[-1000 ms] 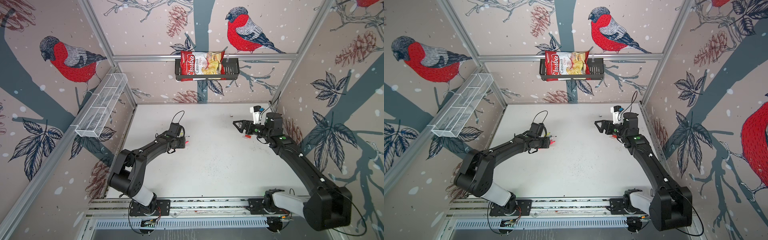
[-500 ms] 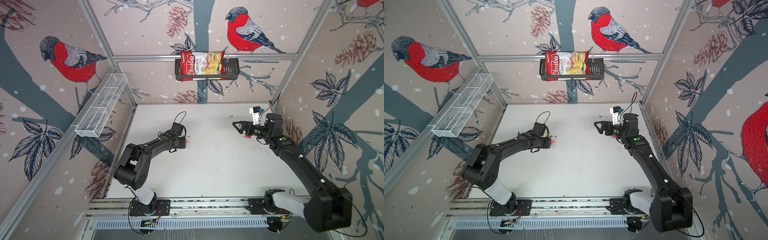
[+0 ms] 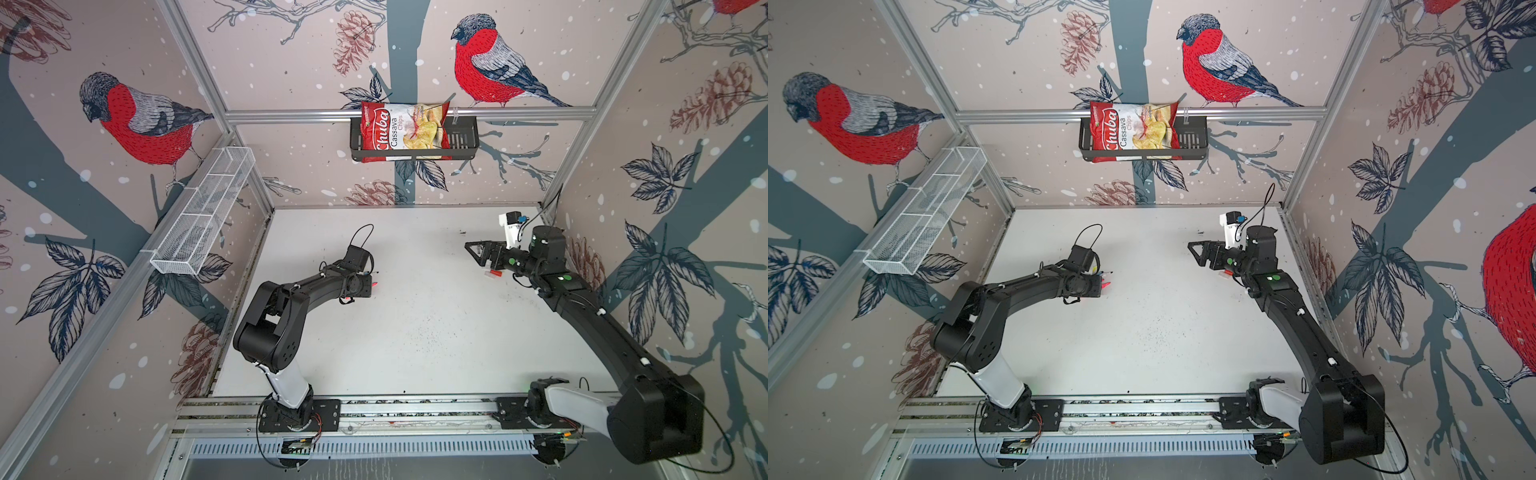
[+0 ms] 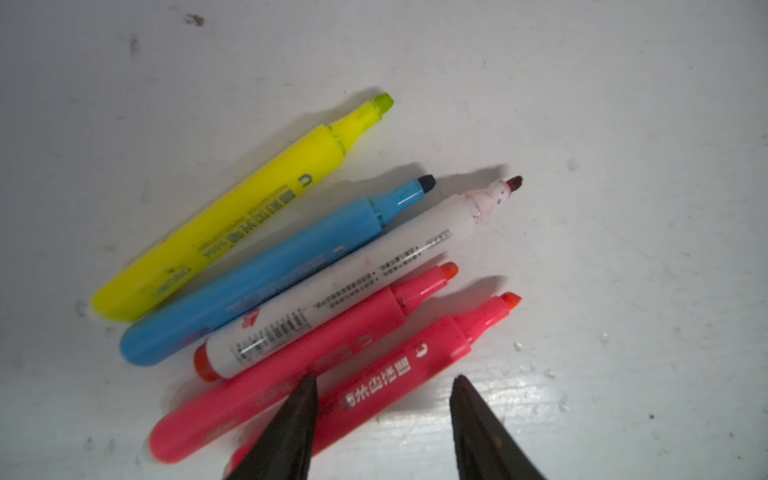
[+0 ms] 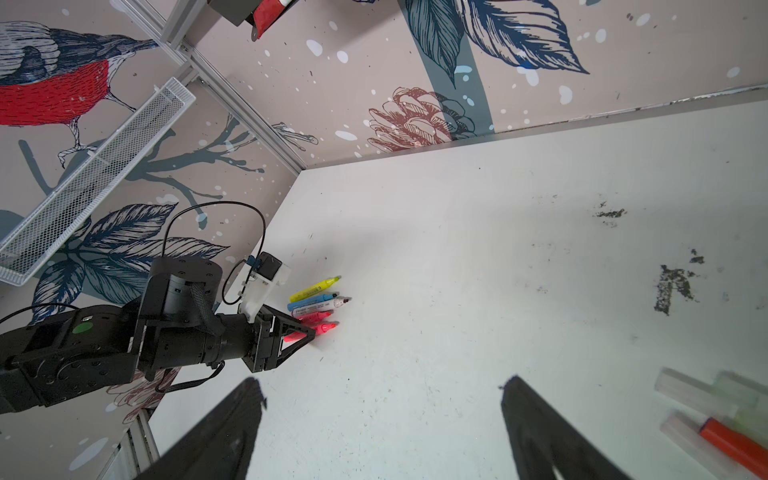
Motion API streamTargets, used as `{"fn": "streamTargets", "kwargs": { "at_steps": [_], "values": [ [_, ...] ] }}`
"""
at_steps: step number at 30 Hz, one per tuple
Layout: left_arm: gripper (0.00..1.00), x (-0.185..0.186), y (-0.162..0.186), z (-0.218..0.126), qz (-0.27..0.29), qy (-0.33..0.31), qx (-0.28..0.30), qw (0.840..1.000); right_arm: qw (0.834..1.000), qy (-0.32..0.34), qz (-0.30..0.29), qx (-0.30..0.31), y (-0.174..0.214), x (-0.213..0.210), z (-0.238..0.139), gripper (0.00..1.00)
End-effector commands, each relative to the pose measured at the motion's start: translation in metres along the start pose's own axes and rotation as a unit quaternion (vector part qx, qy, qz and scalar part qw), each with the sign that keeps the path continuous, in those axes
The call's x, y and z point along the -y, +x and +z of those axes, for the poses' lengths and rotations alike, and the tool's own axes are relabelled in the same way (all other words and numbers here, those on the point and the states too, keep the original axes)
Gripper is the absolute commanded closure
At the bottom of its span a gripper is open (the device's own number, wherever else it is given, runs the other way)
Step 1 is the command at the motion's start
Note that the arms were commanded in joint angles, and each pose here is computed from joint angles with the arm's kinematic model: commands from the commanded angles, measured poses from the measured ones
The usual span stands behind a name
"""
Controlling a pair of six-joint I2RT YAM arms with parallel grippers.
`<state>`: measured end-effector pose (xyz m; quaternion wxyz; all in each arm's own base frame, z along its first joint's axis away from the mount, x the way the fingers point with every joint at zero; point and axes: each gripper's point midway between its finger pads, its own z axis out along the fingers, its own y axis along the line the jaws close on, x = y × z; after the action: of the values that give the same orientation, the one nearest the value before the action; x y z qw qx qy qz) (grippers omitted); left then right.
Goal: Insert the pens into the pen caps
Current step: 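Grasp the pink marker nearest the robot with the left gripper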
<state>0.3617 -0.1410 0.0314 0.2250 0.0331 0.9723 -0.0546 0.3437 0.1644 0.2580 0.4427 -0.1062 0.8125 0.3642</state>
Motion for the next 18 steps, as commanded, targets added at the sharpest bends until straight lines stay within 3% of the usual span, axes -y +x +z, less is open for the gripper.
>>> {"fn": "streamTargets", "kwargs": {
  "at_steps": [1, 12, 18],
  "values": [
    [0.48, 0.001, 0.001, -0.001, 0.006, -0.004, 0.0, 1.0, 1.0, -0.01, -0.01, 0.013, -0.007, -0.006, -0.002, 0.09],
    [0.53, 0.032, 0.031, 0.006, 0.052, -0.011, -0.033, 0.998, 1.0, -0.008, -0.007, 0.01, -0.005, -0.005, -0.002, 0.09],
    [0.63, 0.045, 0.046, 0.009, 0.073, -0.006, -0.051, 0.996, 1.0, -0.002, -0.008, 0.014, -0.004, -0.003, -0.006, 0.1]
  ]
}}
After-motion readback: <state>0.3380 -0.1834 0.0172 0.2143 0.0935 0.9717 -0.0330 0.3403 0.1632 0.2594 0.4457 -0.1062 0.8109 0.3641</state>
